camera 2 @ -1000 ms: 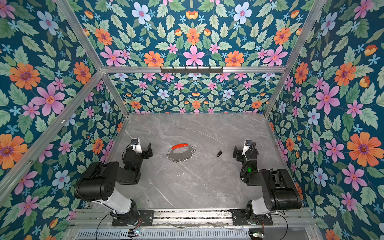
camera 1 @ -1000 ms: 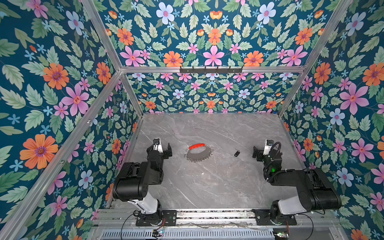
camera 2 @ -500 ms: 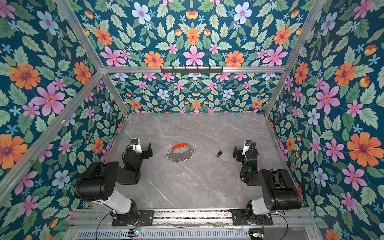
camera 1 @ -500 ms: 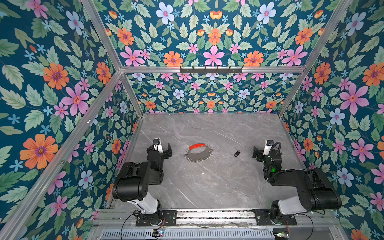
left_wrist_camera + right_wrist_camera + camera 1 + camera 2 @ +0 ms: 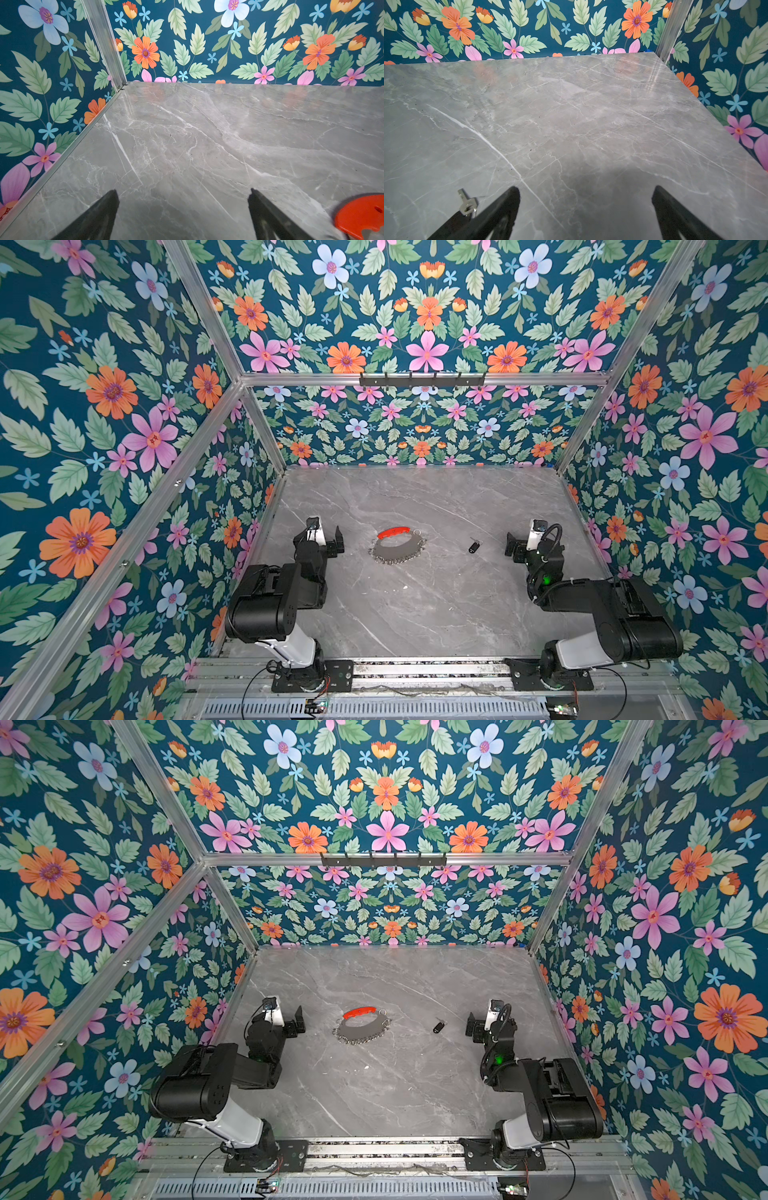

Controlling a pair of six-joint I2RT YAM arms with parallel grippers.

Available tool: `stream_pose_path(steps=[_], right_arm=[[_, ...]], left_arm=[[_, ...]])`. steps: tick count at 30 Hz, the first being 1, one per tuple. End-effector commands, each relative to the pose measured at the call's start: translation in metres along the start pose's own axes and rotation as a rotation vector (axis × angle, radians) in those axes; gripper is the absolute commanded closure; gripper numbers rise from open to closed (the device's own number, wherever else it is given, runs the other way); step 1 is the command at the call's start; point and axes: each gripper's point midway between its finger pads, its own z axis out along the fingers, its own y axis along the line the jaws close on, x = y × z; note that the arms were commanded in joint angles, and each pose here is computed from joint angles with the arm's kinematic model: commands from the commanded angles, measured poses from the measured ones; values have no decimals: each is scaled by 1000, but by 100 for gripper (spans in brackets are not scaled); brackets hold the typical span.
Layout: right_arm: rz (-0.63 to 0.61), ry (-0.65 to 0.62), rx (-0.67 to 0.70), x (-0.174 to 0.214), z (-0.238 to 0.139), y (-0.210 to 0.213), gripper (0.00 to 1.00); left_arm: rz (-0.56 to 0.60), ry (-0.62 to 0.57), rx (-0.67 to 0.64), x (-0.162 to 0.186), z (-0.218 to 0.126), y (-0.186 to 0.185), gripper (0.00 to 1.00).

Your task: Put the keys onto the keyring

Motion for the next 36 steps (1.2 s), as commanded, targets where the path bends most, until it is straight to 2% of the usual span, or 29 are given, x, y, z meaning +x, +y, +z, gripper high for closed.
stream_pose_path(steps=[1, 8, 23, 28, 31, 34, 36], right_arm=[[2, -36, 1, -9, -1, 0, 1], [-17, -92, -8, -14, -8, 4, 1], [6, -26, -29, -10, 1, 3, 1], [-9, -64, -51, -13, -4, 7, 1], [-22, -106, -13, -17, -10, 6, 1], [-61, -172, 36, -26, -25, 7, 1], [-184, -190, 11, -39, -36, 33, 1]], left_arm=[[2, -12, -7, -4, 0, 1, 0], [2, -8, -5, -2, 0, 1, 0], [14, -28, -45, -4, -5, 3, 0], [18, -32, -53, -5, -5, 3, 0], [19, -43, -99, -6, -9, 7, 0], [13, -80, -136, -12, -17, 11, 0], [9, -119, -176, -23, -27, 16, 0]])
